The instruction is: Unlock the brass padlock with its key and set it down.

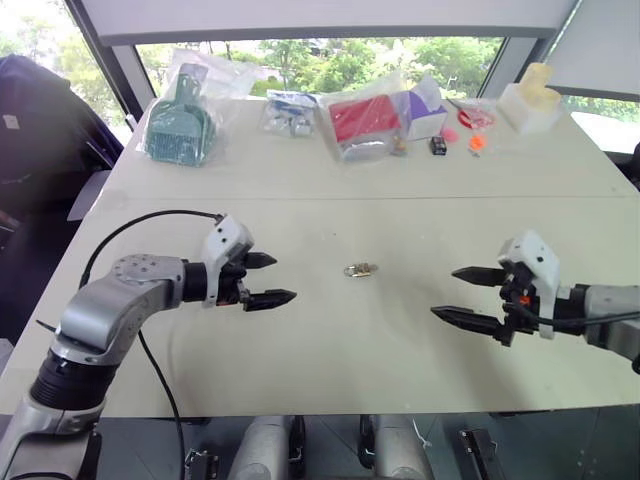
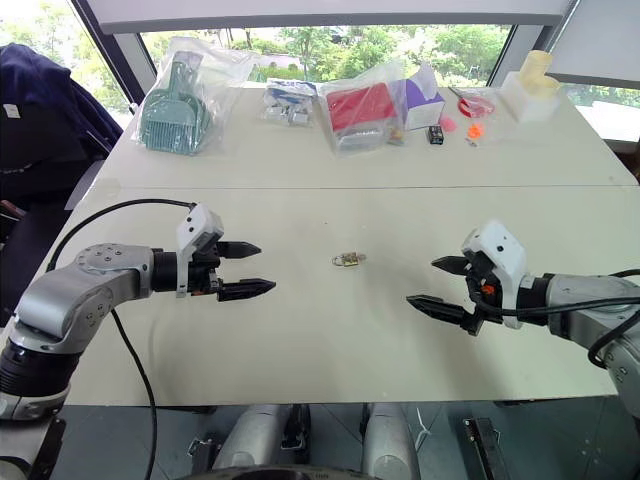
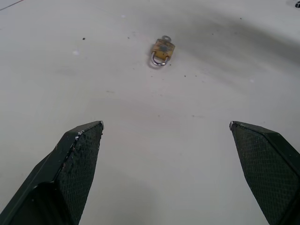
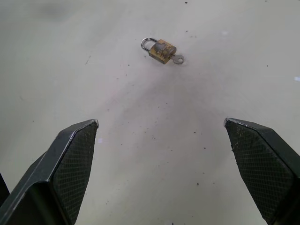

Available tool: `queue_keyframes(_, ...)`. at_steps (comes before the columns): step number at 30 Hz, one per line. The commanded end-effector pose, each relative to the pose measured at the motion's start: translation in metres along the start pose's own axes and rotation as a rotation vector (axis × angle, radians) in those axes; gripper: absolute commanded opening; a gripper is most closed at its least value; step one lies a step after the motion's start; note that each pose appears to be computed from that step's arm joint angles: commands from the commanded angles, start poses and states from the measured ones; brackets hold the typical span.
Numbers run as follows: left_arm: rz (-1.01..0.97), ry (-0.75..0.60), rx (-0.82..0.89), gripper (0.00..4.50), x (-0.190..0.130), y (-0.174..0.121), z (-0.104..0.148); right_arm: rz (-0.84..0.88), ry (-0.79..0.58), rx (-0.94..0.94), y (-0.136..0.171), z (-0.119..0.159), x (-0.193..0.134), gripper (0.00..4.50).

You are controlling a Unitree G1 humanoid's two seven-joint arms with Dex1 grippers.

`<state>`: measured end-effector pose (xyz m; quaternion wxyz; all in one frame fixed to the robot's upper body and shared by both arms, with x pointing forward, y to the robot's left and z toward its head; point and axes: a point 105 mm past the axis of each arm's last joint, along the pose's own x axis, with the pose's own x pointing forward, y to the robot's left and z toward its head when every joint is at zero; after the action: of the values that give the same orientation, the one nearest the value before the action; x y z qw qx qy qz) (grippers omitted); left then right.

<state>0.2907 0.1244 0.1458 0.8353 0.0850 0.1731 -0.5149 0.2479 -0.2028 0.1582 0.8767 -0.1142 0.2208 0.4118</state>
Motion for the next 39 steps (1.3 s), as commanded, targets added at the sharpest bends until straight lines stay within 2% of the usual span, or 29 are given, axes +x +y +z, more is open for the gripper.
queue_keyframes(1,-0.01,-0.055,0.037,4.5,-0.002,-0.005,0.013,0.007,-0.026,-0.019,0.002,0.007,0.001,4.47)
queue_keyframes(12,-0.008,-0.026,0.027,4.5,-0.001,-0.011,0.005,0.02,-0.032,-0.009,0.007,0.004,0.007,4.47)
queue_keyframes(20,0.134,-0.049,0.066,4.5,0.0,0.007,0.012,0.046,-0.046,0.001,0.012,0.002,0.017,4.47)
queue_keyframes(29,0.072,0.062,0.138,4.5,-0.006,0.028,0.023,0.021,-0.079,-0.01,0.01,0.011,0.02,4.47)
queue_keyframes(33,0.007,0.095,0.206,4.5,0.01,0.036,0.039,-0.006,-0.106,-0.005,0.01,0.013,0.022,4.47)
queue_keyframes(39,-0.176,0.141,0.292,4.5,0.061,0.024,0.057,-0.061,-0.125,0.018,0.008,0.012,0.019,4.47)
